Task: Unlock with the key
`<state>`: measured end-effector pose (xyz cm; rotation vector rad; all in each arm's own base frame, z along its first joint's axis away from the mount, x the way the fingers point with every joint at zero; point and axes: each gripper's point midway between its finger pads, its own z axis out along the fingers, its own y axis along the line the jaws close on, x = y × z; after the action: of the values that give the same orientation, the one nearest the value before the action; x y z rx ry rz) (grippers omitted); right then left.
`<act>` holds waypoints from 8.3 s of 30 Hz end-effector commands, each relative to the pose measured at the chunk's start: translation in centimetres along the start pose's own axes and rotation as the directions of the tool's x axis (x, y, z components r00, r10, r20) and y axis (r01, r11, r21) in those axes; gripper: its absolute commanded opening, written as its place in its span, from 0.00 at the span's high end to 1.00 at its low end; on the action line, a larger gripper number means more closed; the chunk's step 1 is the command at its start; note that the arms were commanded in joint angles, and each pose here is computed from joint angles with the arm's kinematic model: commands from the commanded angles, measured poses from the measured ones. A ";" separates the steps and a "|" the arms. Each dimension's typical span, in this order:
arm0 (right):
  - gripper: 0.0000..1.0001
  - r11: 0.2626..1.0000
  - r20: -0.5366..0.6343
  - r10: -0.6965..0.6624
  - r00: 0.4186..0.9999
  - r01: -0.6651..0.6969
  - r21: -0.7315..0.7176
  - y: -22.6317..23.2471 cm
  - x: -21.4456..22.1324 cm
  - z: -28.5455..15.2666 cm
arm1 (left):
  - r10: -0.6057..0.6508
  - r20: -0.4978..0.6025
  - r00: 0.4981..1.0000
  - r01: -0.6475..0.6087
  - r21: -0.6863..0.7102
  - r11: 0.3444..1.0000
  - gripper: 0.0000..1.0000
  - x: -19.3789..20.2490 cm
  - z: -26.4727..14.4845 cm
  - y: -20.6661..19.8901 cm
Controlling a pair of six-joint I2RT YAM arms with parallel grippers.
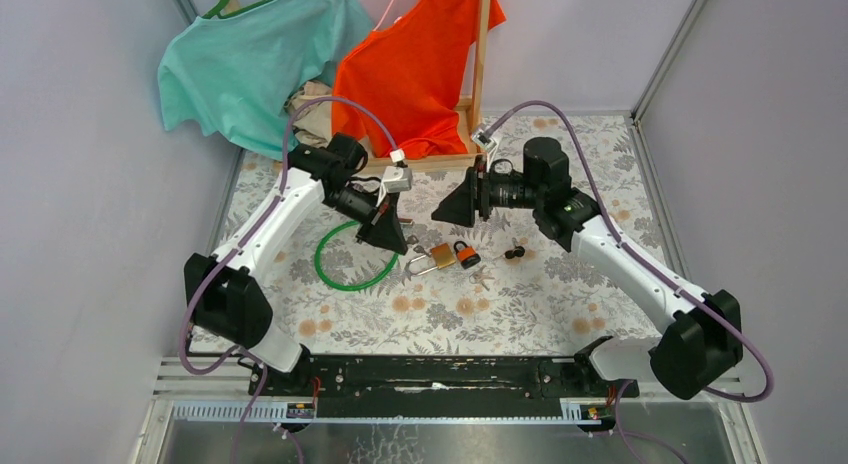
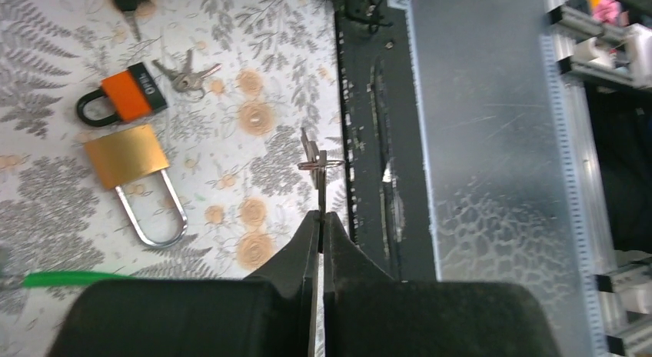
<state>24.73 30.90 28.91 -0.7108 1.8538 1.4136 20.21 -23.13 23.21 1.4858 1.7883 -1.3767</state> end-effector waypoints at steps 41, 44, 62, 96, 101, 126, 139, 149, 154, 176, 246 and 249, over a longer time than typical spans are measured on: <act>0.41 0.914 -0.115 -0.337 0.935 0.295 -0.280 6.5 3.0 3.5 | -0.027 0.032 0.999 0.024 0.101 0.995 1.00 -1.8 -0.1 -4.7; 0.49 0.916 -0.136 -0.324 0.936 0.274 -0.294 6.5 3.1 3.8 | 0.004 0.032 0.999 -0.007 0.100 0.995 1.00 -1.7 -0.1 -5.0; 1.00 0.918 -0.162 -0.302 0.940 0.241 -0.314 6.7 4.3 3.2 | 0.004 0.016 1.000 -0.006 0.083 0.997 1.00 -2.0 -0.2 -4.4; 1.00 0.995 -0.111 -0.086 0.990 0.081 -0.054 1.2 3.4 1.9 | -0.045 -0.066 0.997 0.021 -0.331 0.944 0.25 2.9 -6.7 11.4; 1.00 1.000 -0.080 0.005 0.997 -0.002 0.029 -0.6 3.2 1.7 | 0.007 -0.163 0.987 -0.095 -0.542 0.835 0.18 6.4 -7.3 19.2; 1.00 0.986 -0.018 0.077 0.997 -0.073 0.148 -3.2 2.2 1.0 | 0.264 -0.485 0.834 -0.488 -0.424 0.763 0.26 14.3 -4.0 28.1; 1.00 0.977 -0.007 0.055 0.998 -0.053 0.205 -4.1 1.6 0.2 | 0.342 -0.561 0.754 -0.607 -0.395 0.690 0.84 13.4 -2.2 25.6; 1.00 0.973 0.058 -0.039 0.998 0.025 0.230 -4.0 -0.9 -0.1 | 0.467 -0.560 0.684 -0.717 -0.402 0.569 1.00 3.5 -6.9 16.3; 1.00 0.980 0.133 -0.106 0.985 0.080 0.182 -2.1 -2.6 -0.5 | 0.643 -0.499 0.581 -0.811 -0.421 0.406 1.00 -2.2 -8.4 9.1; 1.00 0.906 0.262 -0.424 0.867 0.400 0.141 8.1 -4.2 -2.1 | 0.900 -0.304 0.313 -0.656 -0.754 -0.026 1.00 -11.6 -11.1 -2.3; 1.00 0.893 0.132 -0.437 0.890 0.413 0.177 6.9 -3.6 -0.7 | 0.819 -0.390 0.422 -0.795 -0.593 0.127 1.00 -9.1 -7.5 0.6; 1.00 0.893 0.128 -0.437 0.890 0.412 0.180 6.7 -3.6 -0.6 | 0.818 -0.392 0.421 -0.797 -0.591 0.127 1.00 -9.0 -7.5 0.6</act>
<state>21.99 31.79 33.57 -0.8314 1.6334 0.9894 25.79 -20.30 29.51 1.5426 0.9873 -0.0758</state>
